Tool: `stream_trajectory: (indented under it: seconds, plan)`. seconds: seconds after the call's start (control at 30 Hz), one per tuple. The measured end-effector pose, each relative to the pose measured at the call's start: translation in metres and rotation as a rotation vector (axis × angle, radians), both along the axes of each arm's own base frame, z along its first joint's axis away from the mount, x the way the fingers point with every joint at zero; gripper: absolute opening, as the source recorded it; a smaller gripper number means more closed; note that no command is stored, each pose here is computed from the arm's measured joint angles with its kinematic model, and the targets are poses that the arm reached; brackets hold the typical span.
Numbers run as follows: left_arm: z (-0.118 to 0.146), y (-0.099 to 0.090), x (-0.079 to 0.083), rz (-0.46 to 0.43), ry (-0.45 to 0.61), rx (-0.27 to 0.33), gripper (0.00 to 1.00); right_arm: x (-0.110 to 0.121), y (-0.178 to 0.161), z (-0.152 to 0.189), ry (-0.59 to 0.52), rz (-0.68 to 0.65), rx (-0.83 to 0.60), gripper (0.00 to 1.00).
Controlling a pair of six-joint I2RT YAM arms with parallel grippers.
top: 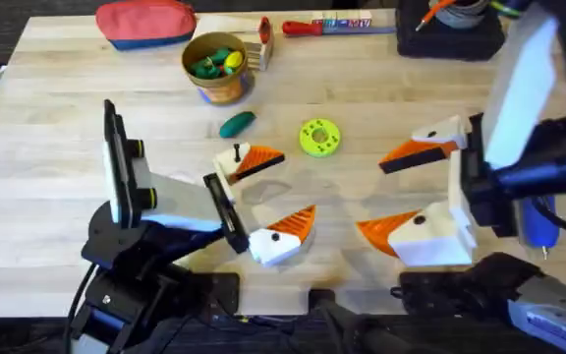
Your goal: Pick up the gripper from the table and insert it into the empty holder that is missing its gripper. Then pick up a screw, insert it into the mounting hole, and use the screwdriver to tighten it. Finally, clean up the table by picking up the vegetable and placing it into the bucket.
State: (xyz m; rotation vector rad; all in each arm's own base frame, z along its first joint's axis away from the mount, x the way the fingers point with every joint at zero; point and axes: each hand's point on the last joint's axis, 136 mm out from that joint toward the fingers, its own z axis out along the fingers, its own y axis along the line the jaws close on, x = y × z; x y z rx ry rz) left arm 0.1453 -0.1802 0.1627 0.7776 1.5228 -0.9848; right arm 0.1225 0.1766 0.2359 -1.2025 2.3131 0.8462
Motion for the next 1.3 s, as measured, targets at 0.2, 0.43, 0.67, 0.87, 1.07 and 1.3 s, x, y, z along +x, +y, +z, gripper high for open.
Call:
stream_trajectory:
  seconds: [0.2,0.43,0.67,0.87,1.07,1.3]
  plan:
    - [0.0,0.0,0.0,0.0,0.001,0.0,0.988,0.006,0.003,-0.012,0.047,0.013,-0.033,0.993]
    - [0.0,0.0,0.0,0.0,0.0,0.0,0.988,0.01,0.005,-0.015,0.048,0.025,-0.039,0.993]
    - [0.0,0.0,0.0,0.0,0.0,0.0,0.857,0.01,0.006,-0.015,0.038,0.036,-0.04,0.993]
    - [0.0,0.0,0.0,0.0,0.001,0.0,0.515,0.01,0.006,-0.015,0.034,0.04,-0.04,0.993]
    - [0.0,0.0,0.0,0.0,-0.003,0.002,0.015,0.01,0.006,-0.015,0.02,0.055,-0.04,0.993]
    - [0.0,0.0,0.0,0.0,-0.002,0.002,0.017,0.004,-0.004,0.002,-0.114,0.071,-0.013,0.993]
